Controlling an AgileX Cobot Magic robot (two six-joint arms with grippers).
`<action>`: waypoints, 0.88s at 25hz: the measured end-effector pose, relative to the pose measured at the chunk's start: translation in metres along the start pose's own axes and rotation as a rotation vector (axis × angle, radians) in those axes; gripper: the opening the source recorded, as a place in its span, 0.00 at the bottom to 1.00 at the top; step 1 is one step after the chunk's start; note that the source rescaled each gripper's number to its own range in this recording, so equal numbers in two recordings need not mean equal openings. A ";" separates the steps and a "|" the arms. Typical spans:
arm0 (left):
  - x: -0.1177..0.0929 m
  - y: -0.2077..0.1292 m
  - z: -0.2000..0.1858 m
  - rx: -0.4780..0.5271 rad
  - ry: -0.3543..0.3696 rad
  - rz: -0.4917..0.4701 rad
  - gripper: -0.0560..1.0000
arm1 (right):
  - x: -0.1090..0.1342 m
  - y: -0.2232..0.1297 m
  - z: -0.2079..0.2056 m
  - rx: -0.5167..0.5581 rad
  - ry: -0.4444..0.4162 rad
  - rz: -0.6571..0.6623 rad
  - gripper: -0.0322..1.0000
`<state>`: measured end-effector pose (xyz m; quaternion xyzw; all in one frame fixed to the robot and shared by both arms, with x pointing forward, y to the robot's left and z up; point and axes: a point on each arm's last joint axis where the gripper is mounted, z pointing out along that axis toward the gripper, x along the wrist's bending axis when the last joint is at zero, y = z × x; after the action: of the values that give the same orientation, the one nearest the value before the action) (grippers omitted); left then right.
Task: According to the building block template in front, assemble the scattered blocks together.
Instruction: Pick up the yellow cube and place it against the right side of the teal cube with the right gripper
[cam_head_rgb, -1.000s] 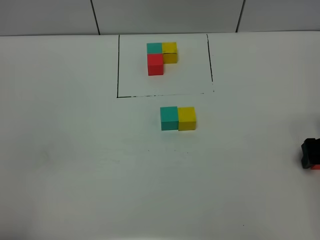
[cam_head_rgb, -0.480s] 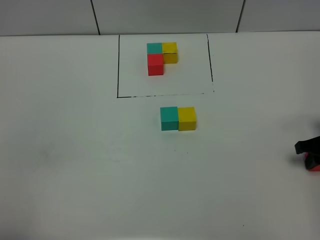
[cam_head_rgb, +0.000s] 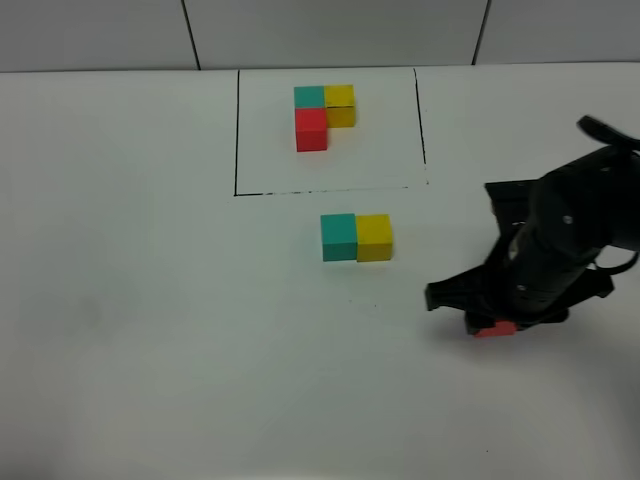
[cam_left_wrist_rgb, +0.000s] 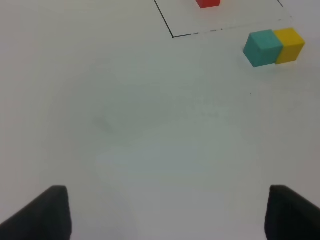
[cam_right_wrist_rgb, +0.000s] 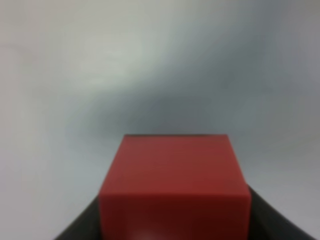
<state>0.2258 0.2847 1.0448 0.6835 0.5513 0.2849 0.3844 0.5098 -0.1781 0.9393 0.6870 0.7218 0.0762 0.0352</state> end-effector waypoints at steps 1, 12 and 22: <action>0.000 0.000 0.000 0.000 0.000 0.000 0.81 | 0.014 0.001 -0.002 -0.015 0.000 0.015 0.04; 0.000 0.000 0.000 0.000 0.000 0.000 0.81 | 0.110 0.032 0.030 0.001 -0.031 0.028 0.04; 0.000 0.000 0.000 0.000 0.000 0.000 0.81 | 0.147 0.059 0.049 0.003 -0.007 -0.001 0.04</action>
<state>0.2258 0.2847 1.0448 0.6835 0.5513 0.2849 0.3844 0.5680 -0.0260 0.9085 0.6868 0.7223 0.0730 0.0367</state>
